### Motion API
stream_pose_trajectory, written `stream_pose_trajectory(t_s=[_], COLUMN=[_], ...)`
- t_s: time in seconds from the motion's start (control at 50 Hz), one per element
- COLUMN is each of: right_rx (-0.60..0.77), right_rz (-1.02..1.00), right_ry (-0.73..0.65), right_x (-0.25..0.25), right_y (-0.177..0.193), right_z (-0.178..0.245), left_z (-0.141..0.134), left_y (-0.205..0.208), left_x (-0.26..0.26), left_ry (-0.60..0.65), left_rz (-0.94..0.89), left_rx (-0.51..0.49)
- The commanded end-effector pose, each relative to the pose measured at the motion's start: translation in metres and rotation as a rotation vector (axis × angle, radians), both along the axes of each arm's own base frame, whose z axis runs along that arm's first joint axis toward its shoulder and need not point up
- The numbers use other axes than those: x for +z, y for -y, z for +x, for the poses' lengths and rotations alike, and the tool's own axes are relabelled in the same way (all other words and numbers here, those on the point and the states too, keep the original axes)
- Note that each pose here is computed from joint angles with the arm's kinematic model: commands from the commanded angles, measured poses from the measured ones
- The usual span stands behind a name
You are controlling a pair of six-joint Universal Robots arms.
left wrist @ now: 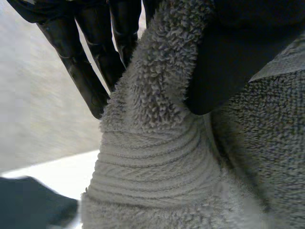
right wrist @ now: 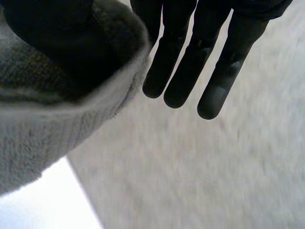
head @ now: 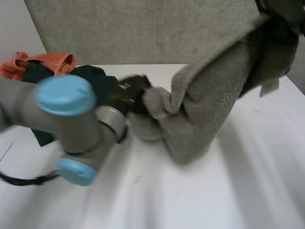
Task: Fold the laundry.
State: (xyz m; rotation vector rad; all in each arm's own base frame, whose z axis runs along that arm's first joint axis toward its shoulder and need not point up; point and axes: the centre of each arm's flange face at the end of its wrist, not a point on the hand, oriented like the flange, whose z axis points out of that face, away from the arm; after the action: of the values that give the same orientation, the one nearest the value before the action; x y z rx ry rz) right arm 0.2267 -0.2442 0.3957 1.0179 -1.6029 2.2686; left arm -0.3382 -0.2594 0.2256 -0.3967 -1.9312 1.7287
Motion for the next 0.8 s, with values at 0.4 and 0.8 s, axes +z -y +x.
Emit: stream_pose_trajectory(t_s=[0.4, 0.8], right_rx=[-0.18, -0.193], right_rz=[0.35, -0.441], right_ry=[-0.249, 0.174], right_x=[-0.16, -0.028], right_y=[0.113, 0.151], right_z=[-0.035, -0.02], left_z=[0.044, 0.022], left_y=[0.046, 0.086], left_x=[-0.007, 0.133], left_ry=[0.379, -0.004], left_rz=[-0.031, -0.764], left_rx=[-0.012, 0.152])
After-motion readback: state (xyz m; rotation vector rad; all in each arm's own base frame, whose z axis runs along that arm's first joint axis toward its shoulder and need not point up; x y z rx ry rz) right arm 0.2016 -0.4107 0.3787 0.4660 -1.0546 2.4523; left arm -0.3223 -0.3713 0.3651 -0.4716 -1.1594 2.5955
